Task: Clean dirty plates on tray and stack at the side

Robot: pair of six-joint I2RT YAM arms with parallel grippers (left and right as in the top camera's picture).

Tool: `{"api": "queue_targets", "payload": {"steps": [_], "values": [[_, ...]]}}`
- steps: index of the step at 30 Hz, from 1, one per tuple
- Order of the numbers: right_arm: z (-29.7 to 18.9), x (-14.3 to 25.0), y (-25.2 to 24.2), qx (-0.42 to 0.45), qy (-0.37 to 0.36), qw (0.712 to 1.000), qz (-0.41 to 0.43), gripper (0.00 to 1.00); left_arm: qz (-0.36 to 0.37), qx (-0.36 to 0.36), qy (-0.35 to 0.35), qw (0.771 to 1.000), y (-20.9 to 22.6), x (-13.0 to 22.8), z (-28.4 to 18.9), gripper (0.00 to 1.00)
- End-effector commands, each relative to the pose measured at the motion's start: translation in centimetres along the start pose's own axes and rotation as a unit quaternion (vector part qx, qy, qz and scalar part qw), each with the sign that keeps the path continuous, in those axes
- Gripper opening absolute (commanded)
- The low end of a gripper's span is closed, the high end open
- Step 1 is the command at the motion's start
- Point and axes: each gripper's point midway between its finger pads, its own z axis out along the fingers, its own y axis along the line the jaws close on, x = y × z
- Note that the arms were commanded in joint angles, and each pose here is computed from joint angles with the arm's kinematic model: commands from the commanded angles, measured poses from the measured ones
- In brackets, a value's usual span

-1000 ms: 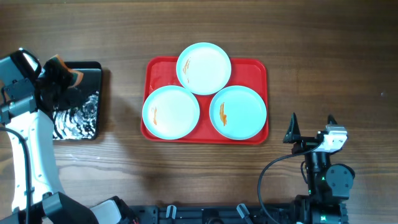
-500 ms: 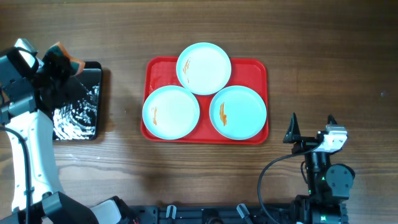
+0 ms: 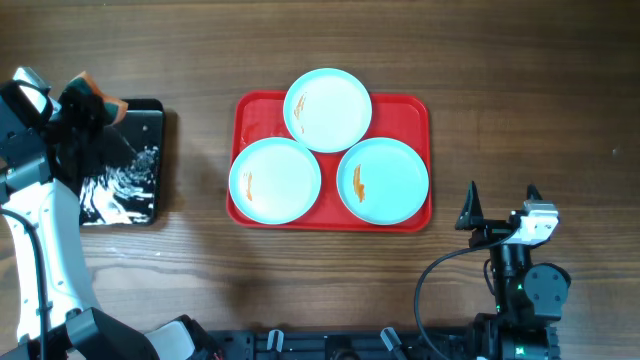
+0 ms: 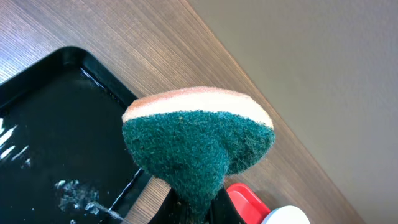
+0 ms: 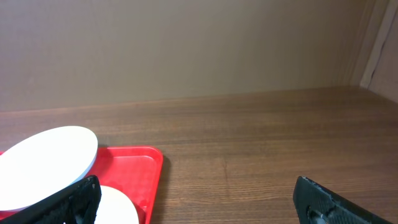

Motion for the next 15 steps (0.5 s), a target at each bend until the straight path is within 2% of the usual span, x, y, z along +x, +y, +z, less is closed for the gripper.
{"api": "queue_targets", "payload": {"steps": [1, 15], "values": [[0.02, 0.07, 0.15, -0.006, -0.001, 1.0, 0.004, 1.0, -0.001, 0.013, -0.002, 1.0, -0.63, -0.42, -0.38, 0.04], [0.02, 0.07, 0.15, -0.006, -0.001, 1.0, 0.004, 1.0, -0.002, 0.012, 0.0, 1.0, -0.59, -0.32, -0.37, 0.04]]}}
